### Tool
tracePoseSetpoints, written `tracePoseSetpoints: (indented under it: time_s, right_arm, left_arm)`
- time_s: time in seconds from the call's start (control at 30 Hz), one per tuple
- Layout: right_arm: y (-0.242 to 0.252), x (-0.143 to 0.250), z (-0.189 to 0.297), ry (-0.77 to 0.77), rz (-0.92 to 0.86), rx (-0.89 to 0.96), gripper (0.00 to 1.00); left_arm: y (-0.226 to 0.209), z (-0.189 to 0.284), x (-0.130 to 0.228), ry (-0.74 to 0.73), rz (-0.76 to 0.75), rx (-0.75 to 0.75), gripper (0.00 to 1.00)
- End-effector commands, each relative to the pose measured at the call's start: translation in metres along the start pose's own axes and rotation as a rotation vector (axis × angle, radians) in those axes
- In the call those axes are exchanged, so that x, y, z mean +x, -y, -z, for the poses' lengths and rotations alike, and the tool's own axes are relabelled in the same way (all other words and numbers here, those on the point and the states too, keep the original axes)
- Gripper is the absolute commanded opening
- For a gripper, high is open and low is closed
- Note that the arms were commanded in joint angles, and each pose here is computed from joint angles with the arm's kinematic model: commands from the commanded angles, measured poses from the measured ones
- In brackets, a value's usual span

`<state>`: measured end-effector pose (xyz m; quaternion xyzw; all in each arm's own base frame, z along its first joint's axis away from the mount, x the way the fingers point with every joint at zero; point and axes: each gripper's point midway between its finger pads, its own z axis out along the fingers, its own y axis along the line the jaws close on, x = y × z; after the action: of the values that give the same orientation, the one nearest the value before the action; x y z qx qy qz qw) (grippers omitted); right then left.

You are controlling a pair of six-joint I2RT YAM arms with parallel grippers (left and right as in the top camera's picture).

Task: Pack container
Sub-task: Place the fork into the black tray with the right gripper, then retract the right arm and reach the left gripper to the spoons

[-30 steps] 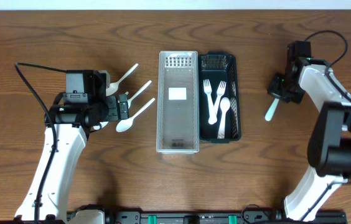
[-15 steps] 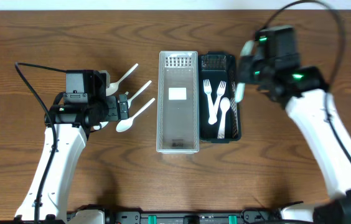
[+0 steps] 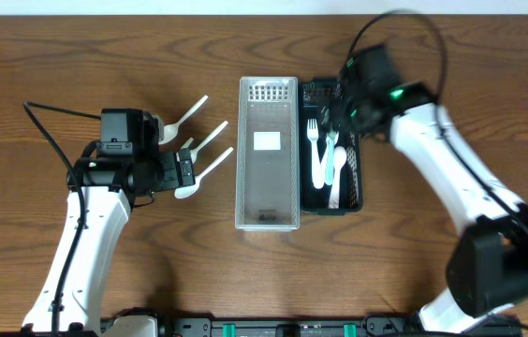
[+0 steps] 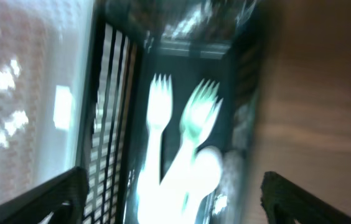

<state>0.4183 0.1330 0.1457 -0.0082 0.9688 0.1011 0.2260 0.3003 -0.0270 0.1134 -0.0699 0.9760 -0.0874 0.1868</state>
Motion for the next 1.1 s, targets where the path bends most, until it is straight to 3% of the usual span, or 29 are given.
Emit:
tracePoseSetpoints:
  time_s: [0.0,0.13,0.33,0.4,0.67,0.77,0.8,1.07]
  right_arm:
    - [0.058,-0.048,0.068,0.191,-0.096,0.118,0.96]
    - [0.14,-0.041,0.083,0.179,-0.26,0.239,0.99]
    - [0.227,-0.008,0.085,0.123,-0.525,0.341,0.99]
    - [0.242,-0.001,0.085,0.109,-0.57,0.356,0.99]
    - [0.258,0.004,0.088,0.112,-0.606,0.371,0.99]
    - [0.258,0.004,0.088,0.112,-0.606,0.371,0.99]
    - [0.258,0.004,0.088,0.112,-0.606,0.371,0.99]
    - [0.258,0.004,0.088,0.112,-0.606,0.371,0.99]
  left_arm:
    - [0.002,0.001,0.005,-0.032,0.054,0.017,0.98]
    - [0.002,0.001,0.01,-0.054,0.039,0.016,0.98]
    - [0.002,-0.003,0.004,-0.032,-0.229,-0.019,0.98]
    - [0.006,-0.008,0.0,-0.022,-0.302,-0.018,0.99]
    - [0.048,-0.032,-0.026,0.088,-0.732,0.024,0.78]
    - [0.053,-0.043,-0.024,0.071,-0.767,-0.006,0.85]
    - [0.054,-0.046,-0.019,0.05,-0.762,0.0,0.99]
    - [0.058,-0.045,-0.016,0.034,-0.619,0.007,0.98]
